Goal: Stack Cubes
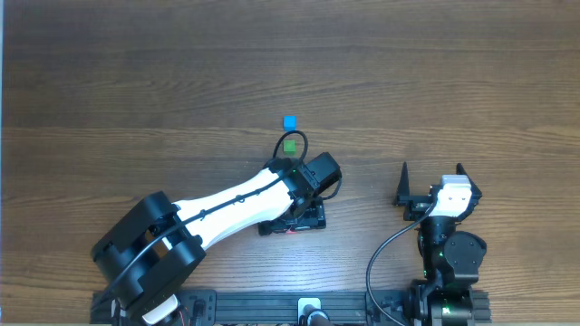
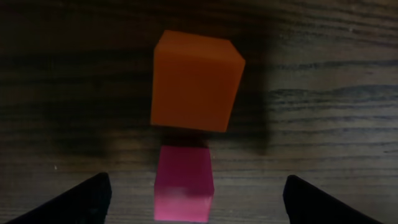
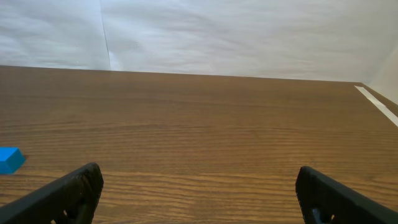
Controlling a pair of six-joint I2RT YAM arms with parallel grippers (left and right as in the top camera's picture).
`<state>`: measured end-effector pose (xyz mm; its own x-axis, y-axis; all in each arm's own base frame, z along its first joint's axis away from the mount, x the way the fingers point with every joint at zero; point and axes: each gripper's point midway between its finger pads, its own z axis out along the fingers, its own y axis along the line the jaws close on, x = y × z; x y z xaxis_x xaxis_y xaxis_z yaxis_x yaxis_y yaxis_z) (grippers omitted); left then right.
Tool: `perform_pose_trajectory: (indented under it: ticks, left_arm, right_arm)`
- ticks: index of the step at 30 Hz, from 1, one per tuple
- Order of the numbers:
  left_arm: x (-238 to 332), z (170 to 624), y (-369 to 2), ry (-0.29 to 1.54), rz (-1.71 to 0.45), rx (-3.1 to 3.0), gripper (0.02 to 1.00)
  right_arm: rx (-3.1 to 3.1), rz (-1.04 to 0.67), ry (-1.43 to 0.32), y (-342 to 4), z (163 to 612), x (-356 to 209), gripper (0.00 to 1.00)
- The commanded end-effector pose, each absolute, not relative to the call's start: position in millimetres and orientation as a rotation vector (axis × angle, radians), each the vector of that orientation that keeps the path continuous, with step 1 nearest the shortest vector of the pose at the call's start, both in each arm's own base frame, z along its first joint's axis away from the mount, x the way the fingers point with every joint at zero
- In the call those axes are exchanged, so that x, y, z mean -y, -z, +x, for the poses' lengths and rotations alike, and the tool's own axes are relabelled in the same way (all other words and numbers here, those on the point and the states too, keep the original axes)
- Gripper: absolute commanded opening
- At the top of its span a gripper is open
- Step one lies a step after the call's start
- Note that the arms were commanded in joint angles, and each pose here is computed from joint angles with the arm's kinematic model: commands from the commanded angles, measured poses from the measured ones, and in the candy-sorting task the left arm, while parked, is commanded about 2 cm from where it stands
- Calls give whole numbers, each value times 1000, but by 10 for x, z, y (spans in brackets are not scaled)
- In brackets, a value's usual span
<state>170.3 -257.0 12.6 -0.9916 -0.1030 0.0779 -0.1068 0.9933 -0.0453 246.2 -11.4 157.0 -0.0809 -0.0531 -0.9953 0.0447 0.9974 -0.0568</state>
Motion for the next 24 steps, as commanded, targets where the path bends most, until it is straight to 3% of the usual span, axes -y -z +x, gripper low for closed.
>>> perform_pose_trajectory:
  ticks: [1,24]
  left_arm:
    - [2505,1710,-52,-32,144,3082,842]
    - [2481,1677,18,-35,130,3079,641]
  right_arm:
    - [-1648,6,88,-1562,2458,138,993]
    - [-1648,6,88,-1562,2458,138,993]
